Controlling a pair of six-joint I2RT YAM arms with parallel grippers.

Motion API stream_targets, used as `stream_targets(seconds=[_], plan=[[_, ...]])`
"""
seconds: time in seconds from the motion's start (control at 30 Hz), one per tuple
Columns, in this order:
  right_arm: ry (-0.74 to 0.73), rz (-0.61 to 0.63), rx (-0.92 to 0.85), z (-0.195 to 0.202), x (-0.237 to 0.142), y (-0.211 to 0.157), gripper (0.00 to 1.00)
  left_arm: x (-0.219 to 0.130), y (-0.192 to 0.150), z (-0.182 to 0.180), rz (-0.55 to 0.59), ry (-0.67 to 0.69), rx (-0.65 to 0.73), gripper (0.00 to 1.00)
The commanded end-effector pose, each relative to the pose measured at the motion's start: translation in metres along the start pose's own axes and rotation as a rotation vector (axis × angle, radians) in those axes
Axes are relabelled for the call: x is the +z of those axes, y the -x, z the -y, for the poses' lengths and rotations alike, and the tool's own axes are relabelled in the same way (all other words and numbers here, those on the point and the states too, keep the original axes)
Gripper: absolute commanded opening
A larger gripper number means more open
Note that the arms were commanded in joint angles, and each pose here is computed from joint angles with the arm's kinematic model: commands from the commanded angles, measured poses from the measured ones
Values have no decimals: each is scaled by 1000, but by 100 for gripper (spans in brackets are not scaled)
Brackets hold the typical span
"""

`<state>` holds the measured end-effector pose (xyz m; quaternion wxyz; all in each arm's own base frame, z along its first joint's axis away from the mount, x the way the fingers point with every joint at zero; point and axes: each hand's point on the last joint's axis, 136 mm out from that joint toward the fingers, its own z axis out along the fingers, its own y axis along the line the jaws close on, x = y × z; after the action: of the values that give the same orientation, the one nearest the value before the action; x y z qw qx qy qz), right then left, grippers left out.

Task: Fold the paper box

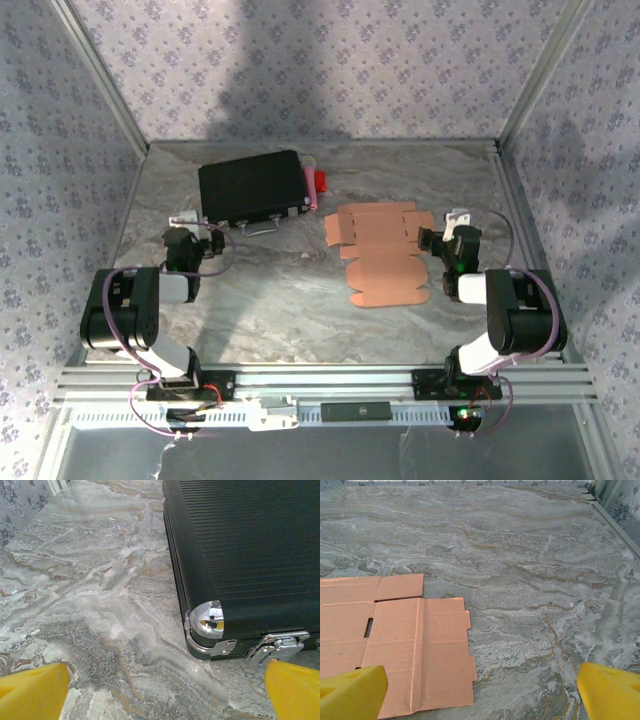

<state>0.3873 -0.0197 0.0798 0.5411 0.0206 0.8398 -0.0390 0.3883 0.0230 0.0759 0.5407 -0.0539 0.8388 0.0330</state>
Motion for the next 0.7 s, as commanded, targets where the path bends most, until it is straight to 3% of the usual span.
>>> stream_targets(seconds=[0.0, 0.13, 0.23, 0.27, 0.37, 0.47, 0.53, 0.6, 0.67], plan=[[3, 8, -7, 1, 2, 4, 99, 2, 15, 4, 39, -16, 8, 100], [-66, 42, -26, 5, -8, 19, 99, -6, 17, 24, 74, -90, 80, 100], [-120, 75, -34, 10, -32, 49, 99, -37, 34, 27, 208, -67, 106, 100], [-139, 123, -28, 11, -46, 67, 99, -45, 36, 28, 202, -51, 120, 100], [-158, 234, 42, 12, -92, 128, 99, -70, 76, 43, 207, -70, 114, 99], [-101, 285, 134, 4, -136, 184, 99, -104, 139, 63, 327, -79, 116, 100], [-48, 244, 269, 0, -161, 208, 99, -124, 176, 58, 322, -43, -32, 100], [98, 123, 424, -19, -180, 220, 99, -141, 178, 41, 135, 19, -328, 100], [388, 5, 515, -62, -193, 224, 99, -152, 188, 57, 63, -107, -455, 100]])
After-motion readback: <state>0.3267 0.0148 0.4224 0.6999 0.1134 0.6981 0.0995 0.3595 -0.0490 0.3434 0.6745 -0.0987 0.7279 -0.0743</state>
